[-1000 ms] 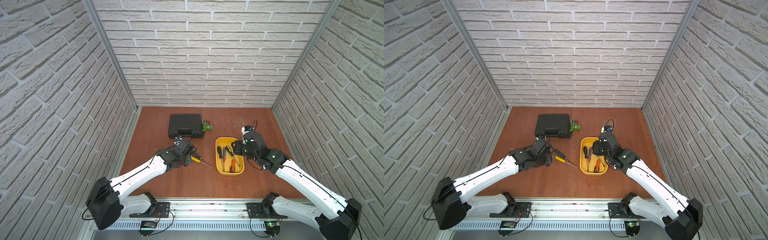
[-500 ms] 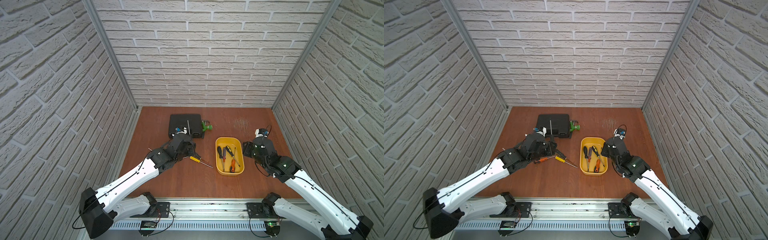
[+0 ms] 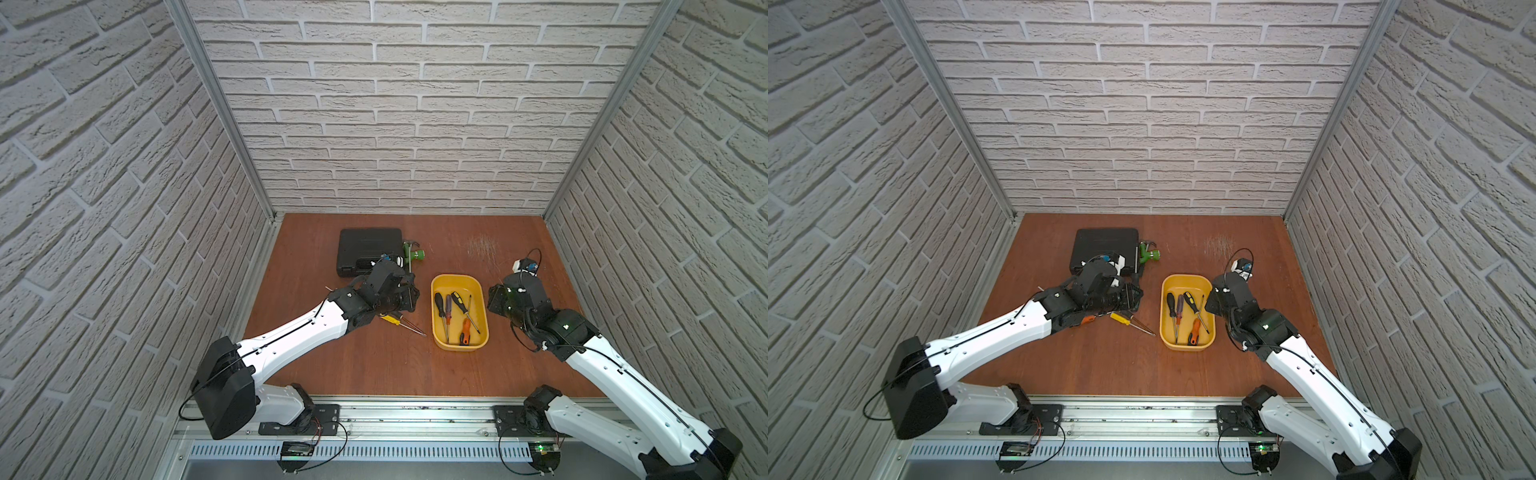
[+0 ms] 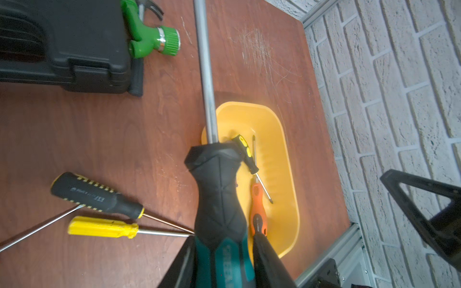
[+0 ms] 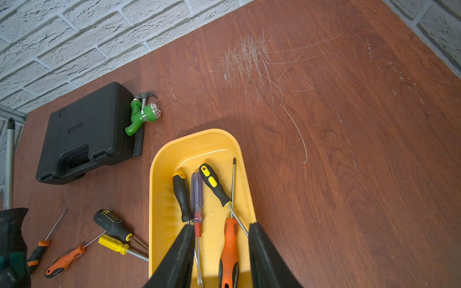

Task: Put the screwdriver on the desktop into the storage box
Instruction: Pick up the screwdriver from the center of the board, then place the screwdriver in the storage box, then adjust the screwdriver at the center of the board.

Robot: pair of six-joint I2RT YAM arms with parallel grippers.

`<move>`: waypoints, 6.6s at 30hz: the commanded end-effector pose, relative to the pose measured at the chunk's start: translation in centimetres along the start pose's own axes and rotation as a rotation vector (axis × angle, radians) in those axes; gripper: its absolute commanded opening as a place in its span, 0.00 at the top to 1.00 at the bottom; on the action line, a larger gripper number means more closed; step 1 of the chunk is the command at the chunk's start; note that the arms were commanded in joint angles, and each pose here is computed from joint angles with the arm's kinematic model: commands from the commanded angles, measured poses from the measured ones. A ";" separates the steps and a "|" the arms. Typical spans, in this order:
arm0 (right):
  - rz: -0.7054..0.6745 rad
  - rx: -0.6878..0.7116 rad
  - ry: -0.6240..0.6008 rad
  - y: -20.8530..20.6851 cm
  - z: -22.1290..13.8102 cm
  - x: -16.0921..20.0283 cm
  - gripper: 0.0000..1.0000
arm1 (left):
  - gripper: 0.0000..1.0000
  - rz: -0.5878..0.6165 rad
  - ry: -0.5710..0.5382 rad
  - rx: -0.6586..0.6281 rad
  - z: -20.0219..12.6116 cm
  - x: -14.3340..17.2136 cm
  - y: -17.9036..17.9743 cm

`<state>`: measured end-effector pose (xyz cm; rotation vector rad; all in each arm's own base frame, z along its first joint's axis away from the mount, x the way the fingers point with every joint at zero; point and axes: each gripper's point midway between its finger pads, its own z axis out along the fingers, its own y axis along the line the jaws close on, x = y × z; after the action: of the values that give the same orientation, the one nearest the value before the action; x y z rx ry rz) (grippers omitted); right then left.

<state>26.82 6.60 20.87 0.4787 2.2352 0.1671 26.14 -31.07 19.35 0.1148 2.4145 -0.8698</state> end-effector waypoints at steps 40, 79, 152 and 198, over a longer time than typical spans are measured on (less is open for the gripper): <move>0.049 0.035 0.062 -1.5 0.9 0.9 0.61 | 1.00 -0.048 0.181 0.137 9.4 6.6 -6.7; 0.063 0.024 0.054 -1.6 0.7 0.7 0.61 | 0.67 -0.056 0.199 0.102 9.8 7.6 -5.7; -0.486 -0.198 0.637 19.1 11.7 18.2 0.71 | 0.50 -0.231 -0.187 -0.391 -9.7 1.7 15.9; -0.599 -0.146 0.624 20.8 12.5 19.3 0.72 | 0.52 -0.248 -0.166 -0.359 -8.9 1.8 15.4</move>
<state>30.65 33.63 6.00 -0.3769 2.8117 0.2539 24.05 -13.72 15.21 -0.3754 2.4295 -0.4970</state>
